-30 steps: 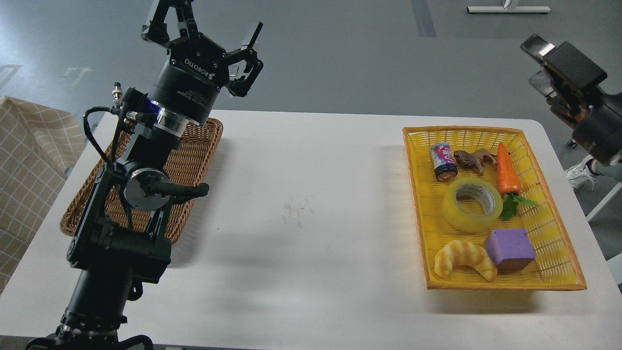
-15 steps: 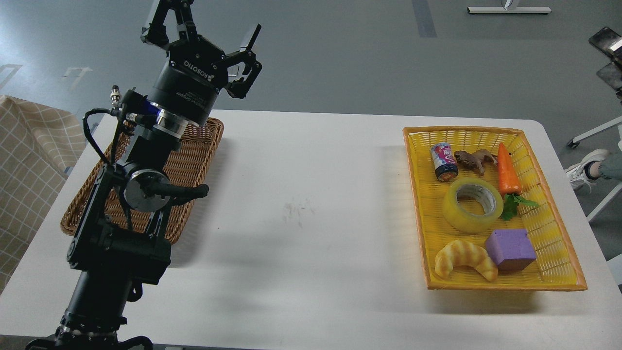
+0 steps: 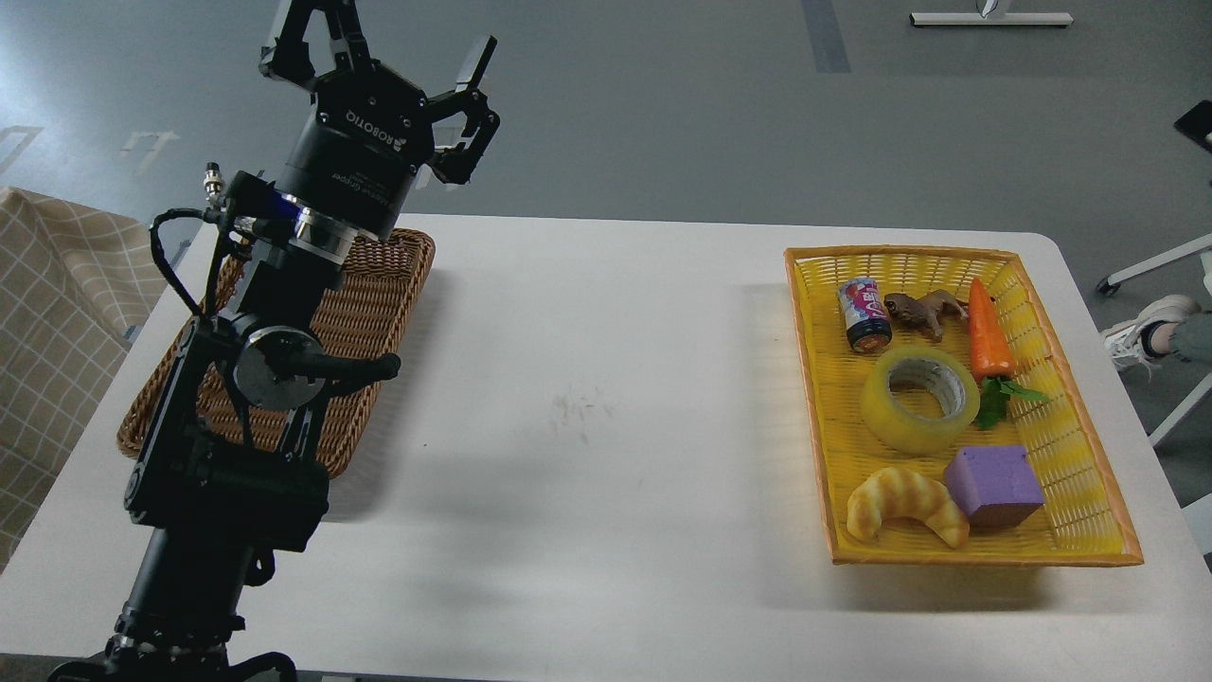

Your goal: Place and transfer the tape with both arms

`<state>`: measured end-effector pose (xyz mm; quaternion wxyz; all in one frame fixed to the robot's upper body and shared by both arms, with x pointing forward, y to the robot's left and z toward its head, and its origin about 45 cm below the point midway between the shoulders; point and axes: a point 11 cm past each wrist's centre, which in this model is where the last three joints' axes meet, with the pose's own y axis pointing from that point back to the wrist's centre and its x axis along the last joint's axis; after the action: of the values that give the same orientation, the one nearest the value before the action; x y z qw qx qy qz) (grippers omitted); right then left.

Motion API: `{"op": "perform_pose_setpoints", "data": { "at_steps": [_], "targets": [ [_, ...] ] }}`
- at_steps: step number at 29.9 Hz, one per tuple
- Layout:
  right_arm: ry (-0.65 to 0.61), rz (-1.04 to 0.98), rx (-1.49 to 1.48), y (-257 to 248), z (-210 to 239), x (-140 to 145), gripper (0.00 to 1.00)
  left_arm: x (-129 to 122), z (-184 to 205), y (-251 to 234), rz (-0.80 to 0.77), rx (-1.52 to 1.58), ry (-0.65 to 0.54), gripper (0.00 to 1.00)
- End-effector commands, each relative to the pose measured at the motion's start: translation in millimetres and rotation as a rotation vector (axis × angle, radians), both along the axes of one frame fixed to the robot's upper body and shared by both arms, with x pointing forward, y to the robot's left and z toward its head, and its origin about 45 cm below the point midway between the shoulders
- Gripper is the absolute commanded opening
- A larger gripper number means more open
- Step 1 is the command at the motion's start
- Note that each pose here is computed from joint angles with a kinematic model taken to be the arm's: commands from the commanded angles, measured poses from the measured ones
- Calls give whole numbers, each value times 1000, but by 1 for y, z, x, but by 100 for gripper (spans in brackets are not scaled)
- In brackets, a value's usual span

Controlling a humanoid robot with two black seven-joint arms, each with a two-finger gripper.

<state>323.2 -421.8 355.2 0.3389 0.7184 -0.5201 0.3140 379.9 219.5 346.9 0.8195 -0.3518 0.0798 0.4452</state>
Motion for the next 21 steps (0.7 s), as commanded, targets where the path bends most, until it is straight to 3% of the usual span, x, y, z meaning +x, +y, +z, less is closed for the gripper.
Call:
{"op": "perform_pose_setpoints", "data": {
  "at_steps": [1, 5, 10, 21],
  "targets": [
    [51, -34, -193, -11, -19, -6, 100, 0, 0, 0, -1, 1, 1, 98],
    [63, -49, -303, -17, -25, -7, 100, 0, 0, 0, -1, 1, 3, 98],
    [190, 13, -357, -14, -46, -15, 100, 0, -2, 0, 1, 1, 6, 98],
    [208, 12, -431, -22, -39, -15, 99, 0, -2, 0, 1, 3, 8, 98]
  ]
}}
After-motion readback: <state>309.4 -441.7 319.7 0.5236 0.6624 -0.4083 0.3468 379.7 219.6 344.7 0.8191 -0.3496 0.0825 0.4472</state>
